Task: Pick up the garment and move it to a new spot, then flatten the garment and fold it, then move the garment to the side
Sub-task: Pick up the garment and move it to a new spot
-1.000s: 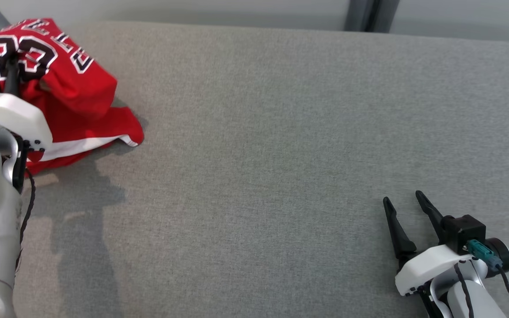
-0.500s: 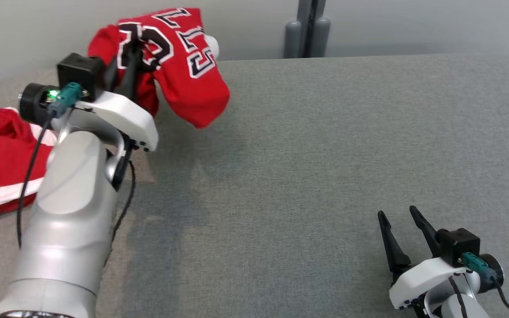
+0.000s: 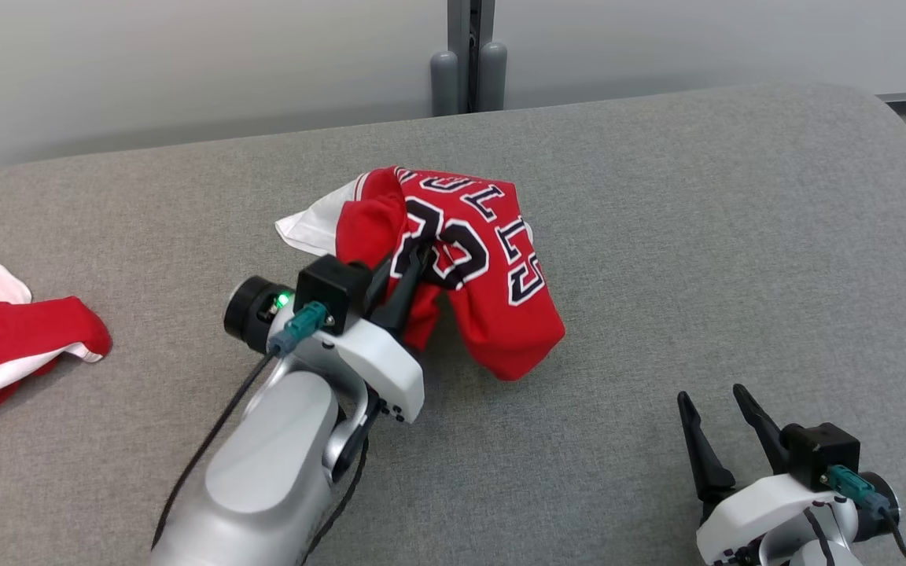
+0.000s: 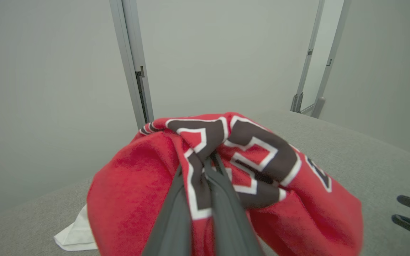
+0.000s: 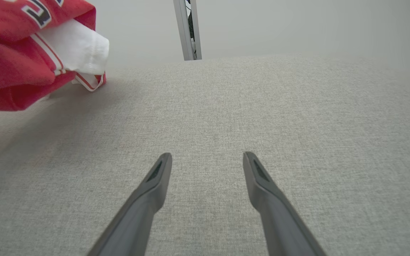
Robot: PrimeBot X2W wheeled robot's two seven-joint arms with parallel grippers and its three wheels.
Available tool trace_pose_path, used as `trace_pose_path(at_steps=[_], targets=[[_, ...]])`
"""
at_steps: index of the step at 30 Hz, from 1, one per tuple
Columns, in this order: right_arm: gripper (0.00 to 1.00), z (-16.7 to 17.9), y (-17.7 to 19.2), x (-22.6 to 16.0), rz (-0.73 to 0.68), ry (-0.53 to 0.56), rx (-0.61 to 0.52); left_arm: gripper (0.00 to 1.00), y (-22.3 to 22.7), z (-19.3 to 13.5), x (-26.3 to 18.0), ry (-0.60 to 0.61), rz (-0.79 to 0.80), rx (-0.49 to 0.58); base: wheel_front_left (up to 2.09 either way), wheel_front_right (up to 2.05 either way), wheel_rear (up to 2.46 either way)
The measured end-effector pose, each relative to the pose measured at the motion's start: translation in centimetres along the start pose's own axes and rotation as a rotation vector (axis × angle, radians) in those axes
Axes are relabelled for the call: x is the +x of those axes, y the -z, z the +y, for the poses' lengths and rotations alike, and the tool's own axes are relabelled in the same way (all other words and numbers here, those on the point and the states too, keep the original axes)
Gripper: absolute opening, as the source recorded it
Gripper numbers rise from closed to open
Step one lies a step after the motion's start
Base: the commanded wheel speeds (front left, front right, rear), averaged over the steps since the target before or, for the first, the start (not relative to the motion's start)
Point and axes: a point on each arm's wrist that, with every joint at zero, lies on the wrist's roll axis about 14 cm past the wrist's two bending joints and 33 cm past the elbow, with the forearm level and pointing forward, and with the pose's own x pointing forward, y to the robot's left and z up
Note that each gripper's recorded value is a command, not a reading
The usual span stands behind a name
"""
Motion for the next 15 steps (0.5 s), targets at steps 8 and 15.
trace_pose_path(at_steps=[8, 15], targets=[[1.0, 0.1, 0.0, 0.2, 0.0, -0.001, 0.008, 1.0, 3.8, 0.0, -2.6, -0.061, 0.083, -0.019, 0.0, 0.0, 0.0], [1.0, 0.9, -0.5, 0.8, -0.016, -0.029, -0.003, 1.0, 4.2, 4.0, -5.4, -0.193, 0.085, 0.013, 0.0, 0.0, 0.0]])
